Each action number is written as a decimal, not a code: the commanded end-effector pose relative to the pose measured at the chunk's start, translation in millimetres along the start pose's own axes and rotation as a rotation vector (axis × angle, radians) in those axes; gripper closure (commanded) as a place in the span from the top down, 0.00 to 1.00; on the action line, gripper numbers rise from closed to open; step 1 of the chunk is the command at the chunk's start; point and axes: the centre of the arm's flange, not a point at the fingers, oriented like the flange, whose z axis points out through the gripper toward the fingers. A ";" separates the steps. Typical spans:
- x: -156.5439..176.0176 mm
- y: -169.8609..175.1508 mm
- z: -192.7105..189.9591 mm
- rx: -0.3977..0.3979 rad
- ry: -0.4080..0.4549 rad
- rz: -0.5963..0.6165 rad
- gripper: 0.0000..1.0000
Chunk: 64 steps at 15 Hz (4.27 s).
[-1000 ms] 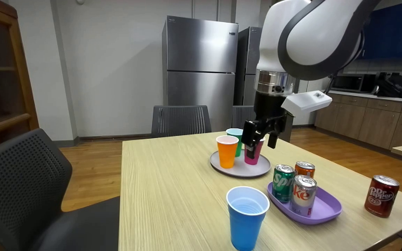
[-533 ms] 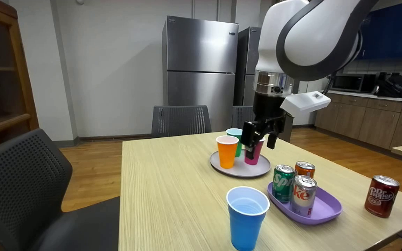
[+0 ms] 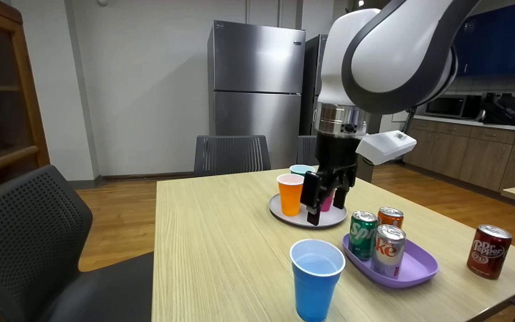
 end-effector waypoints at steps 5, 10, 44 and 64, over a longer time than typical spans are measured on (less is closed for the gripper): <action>-13.6 -27.8 10.4 0.014 -0.064 -0.106 1.00; -13.6 -37.3 32.4 0.024 -0.095 -0.114 1.00; -11.8 -44.4 0.1 0.079 -0.043 0.001 0.01; 41.3 68.2 -21.5 0.076 0.021 0.347 0.01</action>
